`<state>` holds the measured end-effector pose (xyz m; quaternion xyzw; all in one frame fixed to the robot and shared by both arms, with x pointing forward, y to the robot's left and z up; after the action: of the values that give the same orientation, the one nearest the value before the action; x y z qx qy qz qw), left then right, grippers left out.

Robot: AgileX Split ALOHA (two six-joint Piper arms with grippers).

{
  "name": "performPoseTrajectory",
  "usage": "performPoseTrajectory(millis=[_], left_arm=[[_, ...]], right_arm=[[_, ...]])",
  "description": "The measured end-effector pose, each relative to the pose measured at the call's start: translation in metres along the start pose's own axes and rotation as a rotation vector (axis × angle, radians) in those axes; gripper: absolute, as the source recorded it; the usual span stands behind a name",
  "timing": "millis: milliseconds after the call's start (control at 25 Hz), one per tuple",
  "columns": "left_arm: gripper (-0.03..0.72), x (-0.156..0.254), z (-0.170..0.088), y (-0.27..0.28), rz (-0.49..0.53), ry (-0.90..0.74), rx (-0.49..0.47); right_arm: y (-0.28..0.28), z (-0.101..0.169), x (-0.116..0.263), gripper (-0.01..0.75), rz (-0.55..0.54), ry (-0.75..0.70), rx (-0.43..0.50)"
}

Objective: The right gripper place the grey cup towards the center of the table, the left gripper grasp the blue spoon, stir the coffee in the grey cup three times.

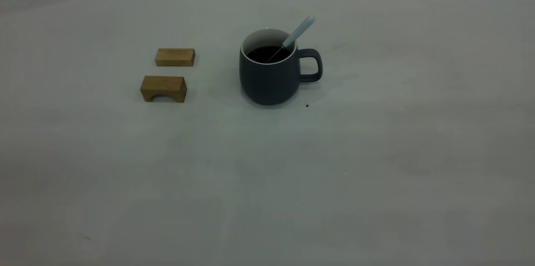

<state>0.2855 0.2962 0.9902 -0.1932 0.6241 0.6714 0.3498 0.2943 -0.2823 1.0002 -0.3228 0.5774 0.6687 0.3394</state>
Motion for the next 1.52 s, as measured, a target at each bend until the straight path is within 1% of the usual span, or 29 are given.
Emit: performPoseTrajectory(millis=[120, 280, 440, 1520], left_arm=[[0.564, -0.0023, -0.0027, 0.0041, -0.074, 0.008, 0.001], [0.564, -0.0001, -0.0045, 0.0069, -0.113, 0.008, -0.001], [0.564, 0.0049, -0.0062, 0.0054, -0.111, 0.008, 0.002], [0.564, 0.0052, -0.0066, 0.0054, -0.110, 0.008, 0.005]], right_arm=[[0.0000, 0.0000, 0.0000, 0.555, 0.000, 0.000, 0.000], [0.0000, 0.0000, 0.0000, 0.555, 0.000, 0.000, 0.000], [0.0000, 0.0000, 0.0000, 0.555, 0.000, 0.000, 0.000], [0.0000, 0.0000, 0.0000, 0.555, 0.000, 0.000, 0.000]])
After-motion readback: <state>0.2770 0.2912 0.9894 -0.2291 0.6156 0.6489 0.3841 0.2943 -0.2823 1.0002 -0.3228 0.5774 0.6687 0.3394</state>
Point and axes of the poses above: a point on each arm's last joint axis where the gripper is mounted, y pointing back along that axis away from the gripper, z along the wrist's bending axis when the last joint is at zero, x = y × z, the point moved 7 cm from there along -y, pointing out along that axis toward the gripper, and after that the axes turned 9 degrees about -y, right-handed, at the moved point
